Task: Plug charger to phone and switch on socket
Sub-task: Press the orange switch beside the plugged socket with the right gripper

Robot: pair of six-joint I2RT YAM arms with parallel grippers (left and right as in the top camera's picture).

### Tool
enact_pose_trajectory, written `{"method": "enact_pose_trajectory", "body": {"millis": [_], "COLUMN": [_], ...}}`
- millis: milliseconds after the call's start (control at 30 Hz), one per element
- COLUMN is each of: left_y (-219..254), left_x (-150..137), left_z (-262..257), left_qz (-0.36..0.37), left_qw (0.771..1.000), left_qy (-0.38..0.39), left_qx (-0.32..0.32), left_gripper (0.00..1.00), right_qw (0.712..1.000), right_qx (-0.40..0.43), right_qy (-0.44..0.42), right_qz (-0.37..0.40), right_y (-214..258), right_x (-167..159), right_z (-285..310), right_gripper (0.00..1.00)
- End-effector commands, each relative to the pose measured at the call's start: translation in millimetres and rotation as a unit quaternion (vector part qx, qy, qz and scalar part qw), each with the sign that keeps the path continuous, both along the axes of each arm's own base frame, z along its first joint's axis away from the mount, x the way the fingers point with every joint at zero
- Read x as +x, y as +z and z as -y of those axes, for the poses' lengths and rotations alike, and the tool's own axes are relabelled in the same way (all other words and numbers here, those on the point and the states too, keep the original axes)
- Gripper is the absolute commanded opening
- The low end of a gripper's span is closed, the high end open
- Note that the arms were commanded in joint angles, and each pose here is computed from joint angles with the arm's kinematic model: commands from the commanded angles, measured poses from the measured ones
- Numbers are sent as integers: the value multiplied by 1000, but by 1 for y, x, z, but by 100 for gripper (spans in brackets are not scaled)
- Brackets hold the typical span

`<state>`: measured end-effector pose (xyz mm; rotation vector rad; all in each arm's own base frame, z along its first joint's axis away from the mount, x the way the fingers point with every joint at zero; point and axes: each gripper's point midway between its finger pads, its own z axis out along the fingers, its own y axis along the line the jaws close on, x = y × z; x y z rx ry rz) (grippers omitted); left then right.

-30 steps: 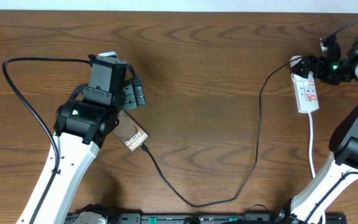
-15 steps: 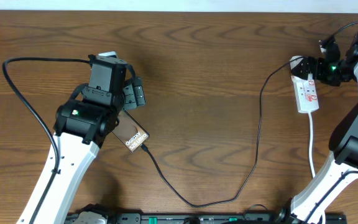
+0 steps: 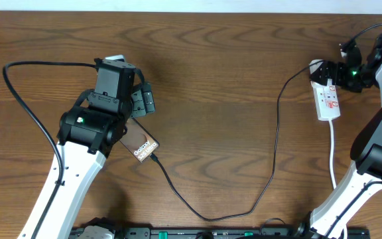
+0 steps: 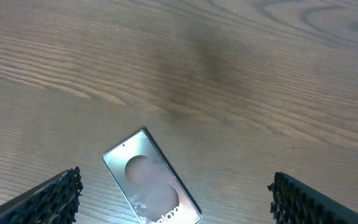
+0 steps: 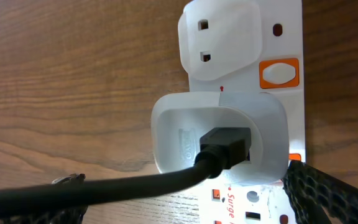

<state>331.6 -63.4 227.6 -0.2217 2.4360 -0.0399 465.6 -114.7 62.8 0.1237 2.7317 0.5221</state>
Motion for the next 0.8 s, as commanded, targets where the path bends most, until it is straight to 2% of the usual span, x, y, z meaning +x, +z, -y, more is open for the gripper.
{"method": "enact_pose_trajectory", "body": {"millis": [0,500,767], "left_y": [7,7,7], "left_x": [2,2,2], "left_z": [-2,-2,-2], "left_qz": [10,10,10], "left_qw": [1000,1000,1000], "left_qy": [-2,-2,-2], "left_qx": [11,11,11], "left_gripper": [95,95,95], "right_qw": [1000,1000,999], "right_qx": [10,15,22], "right_qy": [-2,-10,-12], "right_qz": [-14,-21,-32], "right_y": [-11,-12,-29], "right_x": [-3,-4,-10], "right_z": [-6,-7,-16], "right_gripper": [99,99,99]}}
